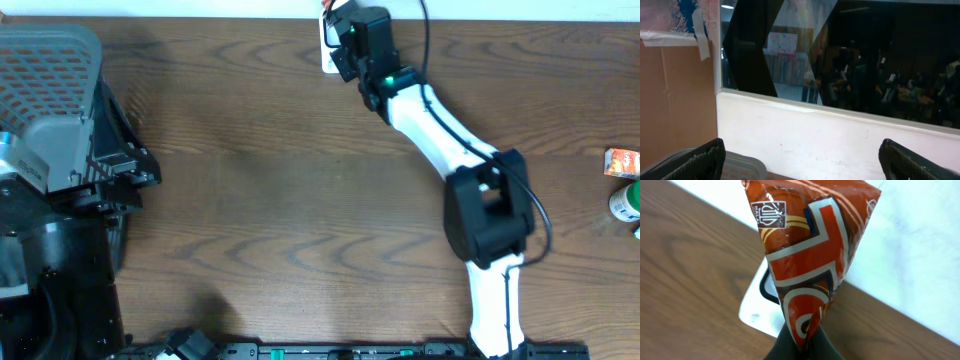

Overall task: Scan the item barcode
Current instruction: 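Hold the chocolate bar in front of the white scanner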

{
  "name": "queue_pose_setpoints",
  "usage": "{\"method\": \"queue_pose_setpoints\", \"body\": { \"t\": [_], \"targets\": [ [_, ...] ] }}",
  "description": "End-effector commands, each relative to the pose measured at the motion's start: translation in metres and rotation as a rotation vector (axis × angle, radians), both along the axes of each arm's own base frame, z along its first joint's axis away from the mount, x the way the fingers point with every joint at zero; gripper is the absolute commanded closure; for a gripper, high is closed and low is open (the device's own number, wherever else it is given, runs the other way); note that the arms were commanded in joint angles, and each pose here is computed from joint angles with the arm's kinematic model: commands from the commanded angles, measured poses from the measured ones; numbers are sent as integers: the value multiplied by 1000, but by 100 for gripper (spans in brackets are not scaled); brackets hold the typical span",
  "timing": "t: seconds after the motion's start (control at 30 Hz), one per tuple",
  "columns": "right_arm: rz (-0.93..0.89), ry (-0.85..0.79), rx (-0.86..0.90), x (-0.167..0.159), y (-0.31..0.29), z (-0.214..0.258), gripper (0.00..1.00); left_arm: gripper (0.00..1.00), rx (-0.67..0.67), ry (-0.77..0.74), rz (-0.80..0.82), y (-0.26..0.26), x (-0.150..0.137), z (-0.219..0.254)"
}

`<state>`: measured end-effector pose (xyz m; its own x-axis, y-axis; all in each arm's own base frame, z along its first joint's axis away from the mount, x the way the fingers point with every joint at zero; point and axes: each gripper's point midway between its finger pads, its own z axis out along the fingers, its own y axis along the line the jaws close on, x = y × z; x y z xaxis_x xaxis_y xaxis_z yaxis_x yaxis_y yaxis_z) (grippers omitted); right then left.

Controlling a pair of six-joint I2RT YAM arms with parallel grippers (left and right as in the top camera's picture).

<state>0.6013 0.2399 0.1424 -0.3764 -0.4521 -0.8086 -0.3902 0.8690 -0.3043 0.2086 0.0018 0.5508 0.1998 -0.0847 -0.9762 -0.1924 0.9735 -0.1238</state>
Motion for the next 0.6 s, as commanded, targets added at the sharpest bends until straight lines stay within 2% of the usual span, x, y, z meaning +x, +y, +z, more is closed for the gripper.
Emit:
{"method": "queue_pose_setpoints", "body": {
  "t": [0.0, 0.13, 0.23, 0.57],
  "targets": [
    [-28, -43, -51, 24, -1, -5, 99, 2, 11, 4, 11, 2, 0, -1],
    [-45, -61, -53, 49, 7, -3, 99, 2, 11, 4, 11, 2, 0, -1],
    [-52, -22, -76, 57, 7, -9, 99, 2, 11, 4, 11, 2, 0, -1],
    [-73, 176, -246, 32, -19, -43, 99, 2, 11, 4, 11, 2, 0, -1]
  ]
}}
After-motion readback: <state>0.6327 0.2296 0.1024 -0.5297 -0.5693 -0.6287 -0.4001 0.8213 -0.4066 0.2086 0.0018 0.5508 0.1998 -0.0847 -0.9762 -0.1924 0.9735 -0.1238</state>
